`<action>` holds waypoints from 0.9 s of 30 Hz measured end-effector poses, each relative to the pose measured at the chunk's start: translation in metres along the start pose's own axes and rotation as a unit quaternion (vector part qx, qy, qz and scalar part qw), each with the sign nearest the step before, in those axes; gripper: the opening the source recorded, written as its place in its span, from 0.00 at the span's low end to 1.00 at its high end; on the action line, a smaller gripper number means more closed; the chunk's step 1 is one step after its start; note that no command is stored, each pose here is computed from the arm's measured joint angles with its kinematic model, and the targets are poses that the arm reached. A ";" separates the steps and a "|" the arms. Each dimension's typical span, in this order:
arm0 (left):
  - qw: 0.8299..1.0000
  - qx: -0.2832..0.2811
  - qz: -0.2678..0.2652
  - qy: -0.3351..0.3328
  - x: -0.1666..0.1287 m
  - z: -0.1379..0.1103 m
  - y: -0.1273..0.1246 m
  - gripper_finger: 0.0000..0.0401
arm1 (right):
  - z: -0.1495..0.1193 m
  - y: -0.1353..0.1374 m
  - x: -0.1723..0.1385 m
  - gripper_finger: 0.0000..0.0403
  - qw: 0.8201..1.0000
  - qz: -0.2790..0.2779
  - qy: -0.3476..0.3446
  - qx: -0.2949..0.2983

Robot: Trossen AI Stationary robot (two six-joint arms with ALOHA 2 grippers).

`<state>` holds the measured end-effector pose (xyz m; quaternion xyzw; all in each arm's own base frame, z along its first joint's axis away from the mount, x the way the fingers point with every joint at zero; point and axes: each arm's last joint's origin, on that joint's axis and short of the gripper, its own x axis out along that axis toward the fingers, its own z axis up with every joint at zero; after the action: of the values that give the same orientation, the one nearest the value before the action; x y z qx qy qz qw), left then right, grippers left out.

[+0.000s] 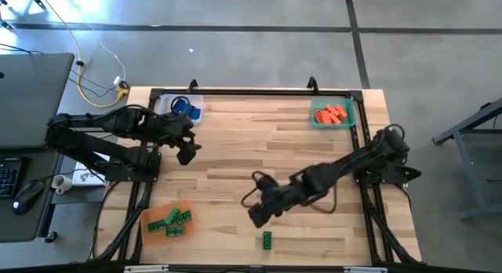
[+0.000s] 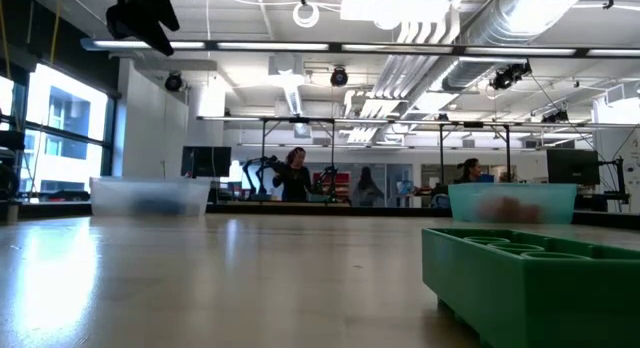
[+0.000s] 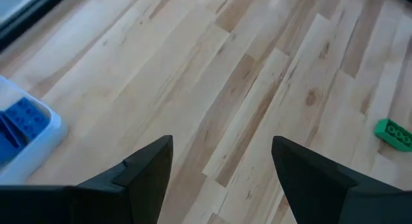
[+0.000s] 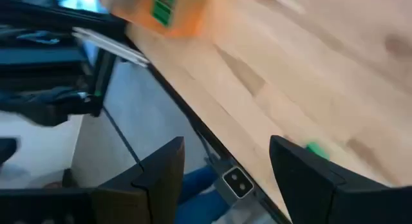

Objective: Sort & place blocks by color
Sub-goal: Put the green game piece into the orange bin

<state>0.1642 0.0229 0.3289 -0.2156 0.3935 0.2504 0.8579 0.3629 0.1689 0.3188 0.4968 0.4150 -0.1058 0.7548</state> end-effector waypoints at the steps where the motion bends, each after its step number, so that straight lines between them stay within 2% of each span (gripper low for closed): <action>1: 1.000 0.005 0.000 -0.003 -0.001 0.000 0.001 0.63 | -0.004 -0.001 0.008 0.53 1.000 -0.008 0.009 0.013; 8: 0.999 0.031 0.008 -0.010 -0.002 0.000 0.001 0.63 | -0.023 -0.011 0.048 0.53 0.994 -0.054 0.043 0.087; 16: 0.998 0.042 0.032 -0.022 -0.002 0.001 0.003 0.63 | -0.044 -0.024 0.075 0.51 0.981 -0.115 0.049 0.152; 22: 0.998 0.042 0.041 -0.027 -0.002 0.001 0.003 0.63 | -0.057 -0.030 0.091 0.50 0.974 -0.138 0.050 0.175; 27: 0.998 0.042 0.041 -0.027 -0.002 0.001 0.003 0.63 | -0.065 -0.034 0.100 0.50 0.973 -0.151 0.052 0.167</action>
<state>0.1614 0.0255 0.3307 -0.1561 0.3884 0.2748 0.8656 0.3726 0.2324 0.2123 0.5521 0.5002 -0.2602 0.6142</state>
